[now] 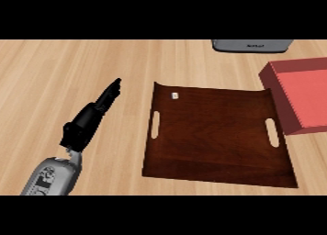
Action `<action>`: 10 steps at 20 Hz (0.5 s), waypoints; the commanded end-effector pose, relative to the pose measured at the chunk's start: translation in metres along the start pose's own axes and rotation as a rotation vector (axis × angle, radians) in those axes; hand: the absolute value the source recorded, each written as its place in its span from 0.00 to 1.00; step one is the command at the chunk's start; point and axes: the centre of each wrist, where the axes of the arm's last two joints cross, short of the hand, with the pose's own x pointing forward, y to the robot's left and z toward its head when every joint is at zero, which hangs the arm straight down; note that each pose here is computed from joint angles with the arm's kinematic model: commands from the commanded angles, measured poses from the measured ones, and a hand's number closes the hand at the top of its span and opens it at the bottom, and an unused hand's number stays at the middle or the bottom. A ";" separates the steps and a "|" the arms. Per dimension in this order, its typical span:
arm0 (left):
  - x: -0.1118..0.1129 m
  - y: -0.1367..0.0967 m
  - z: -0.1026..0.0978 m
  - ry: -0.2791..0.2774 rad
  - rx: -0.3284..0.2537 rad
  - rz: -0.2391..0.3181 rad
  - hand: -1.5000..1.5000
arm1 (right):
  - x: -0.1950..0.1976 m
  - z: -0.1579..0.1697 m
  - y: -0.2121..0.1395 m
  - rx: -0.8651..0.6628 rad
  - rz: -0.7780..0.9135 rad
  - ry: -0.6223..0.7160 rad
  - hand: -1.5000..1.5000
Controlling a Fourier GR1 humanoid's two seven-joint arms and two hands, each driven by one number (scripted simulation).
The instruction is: Pick the lemon from the tray and place it in the cardboard box
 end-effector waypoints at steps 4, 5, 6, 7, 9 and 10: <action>-0.003 -0.009 -0.004 -0.010 -0.019 0.005 0.50 | -0.030 -0.027 0.046 0.057 0.079 0.029 1.00; -0.011 0.000 0.005 0.013 -0.007 0.007 0.50 | -0.008 -0.037 0.071 0.056 0.094 0.022 1.00; 0.004 0.005 0.006 0.014 0.012 -0.019 0.50 | -0.028 -0.029 0.067 0.069 0.104 0.025 1.00; 0.003 0.002 -0.004 -0.009 -0.007 0.014 0.50 | -0.042 -0.026 0.080 0.072 0.077 0.038 1.00; 0.004 -0.006 0.004 0.005 -0.007 0.004 0.50 | -0.017 -0.049 0.093 0.124 0.102 0.055 1.00; 0.001 -0.011 0.007 0.008 0.005 -0.001 0.50 | -0.051 -0.025 0.105 0.123 0.007 0.107 1.00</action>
